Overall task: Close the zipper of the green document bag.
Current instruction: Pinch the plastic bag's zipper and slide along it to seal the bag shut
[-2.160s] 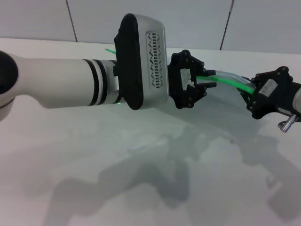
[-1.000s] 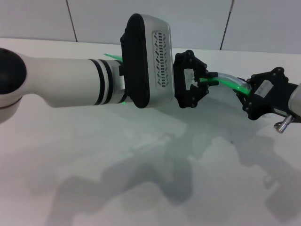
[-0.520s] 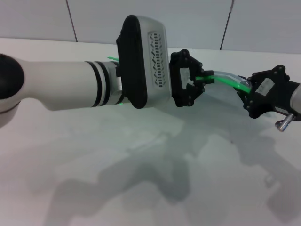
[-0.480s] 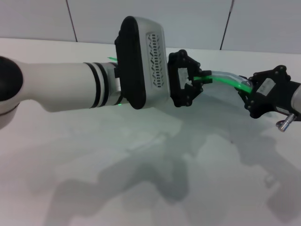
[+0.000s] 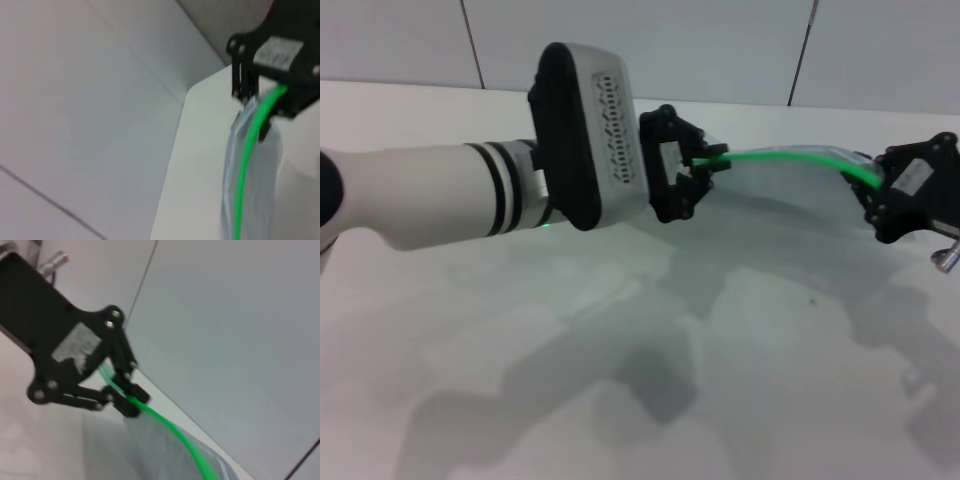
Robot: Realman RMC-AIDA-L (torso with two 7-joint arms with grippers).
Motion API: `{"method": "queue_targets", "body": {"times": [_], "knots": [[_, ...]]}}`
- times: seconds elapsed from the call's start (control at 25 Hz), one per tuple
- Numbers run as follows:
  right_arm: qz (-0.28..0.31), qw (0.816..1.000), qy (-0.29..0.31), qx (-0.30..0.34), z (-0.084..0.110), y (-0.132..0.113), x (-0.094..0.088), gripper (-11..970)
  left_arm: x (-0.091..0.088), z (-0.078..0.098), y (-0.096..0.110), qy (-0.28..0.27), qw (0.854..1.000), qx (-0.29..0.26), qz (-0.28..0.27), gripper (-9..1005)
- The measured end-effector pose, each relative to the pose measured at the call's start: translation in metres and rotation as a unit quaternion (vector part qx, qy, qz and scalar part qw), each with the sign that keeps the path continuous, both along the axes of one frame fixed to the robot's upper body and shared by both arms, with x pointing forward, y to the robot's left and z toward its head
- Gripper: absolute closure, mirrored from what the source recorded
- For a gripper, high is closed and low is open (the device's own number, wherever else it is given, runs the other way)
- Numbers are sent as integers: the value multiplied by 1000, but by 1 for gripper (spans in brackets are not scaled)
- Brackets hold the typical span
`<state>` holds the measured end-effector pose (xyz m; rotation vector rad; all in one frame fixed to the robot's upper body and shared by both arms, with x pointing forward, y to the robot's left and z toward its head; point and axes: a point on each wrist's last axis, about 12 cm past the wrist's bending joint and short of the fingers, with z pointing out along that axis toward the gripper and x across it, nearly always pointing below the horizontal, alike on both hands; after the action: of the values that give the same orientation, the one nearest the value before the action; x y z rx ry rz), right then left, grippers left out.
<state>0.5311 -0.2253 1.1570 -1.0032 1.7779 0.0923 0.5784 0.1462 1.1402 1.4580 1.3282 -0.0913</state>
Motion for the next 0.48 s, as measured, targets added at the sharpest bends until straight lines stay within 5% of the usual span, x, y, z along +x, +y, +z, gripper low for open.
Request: {"method": "queue_targets", "body": {"times": [0.48], "knots": [[-53,998,-16,4,3,-26,0,841,-3,-8,37,14,997,-20,67,911]]}}
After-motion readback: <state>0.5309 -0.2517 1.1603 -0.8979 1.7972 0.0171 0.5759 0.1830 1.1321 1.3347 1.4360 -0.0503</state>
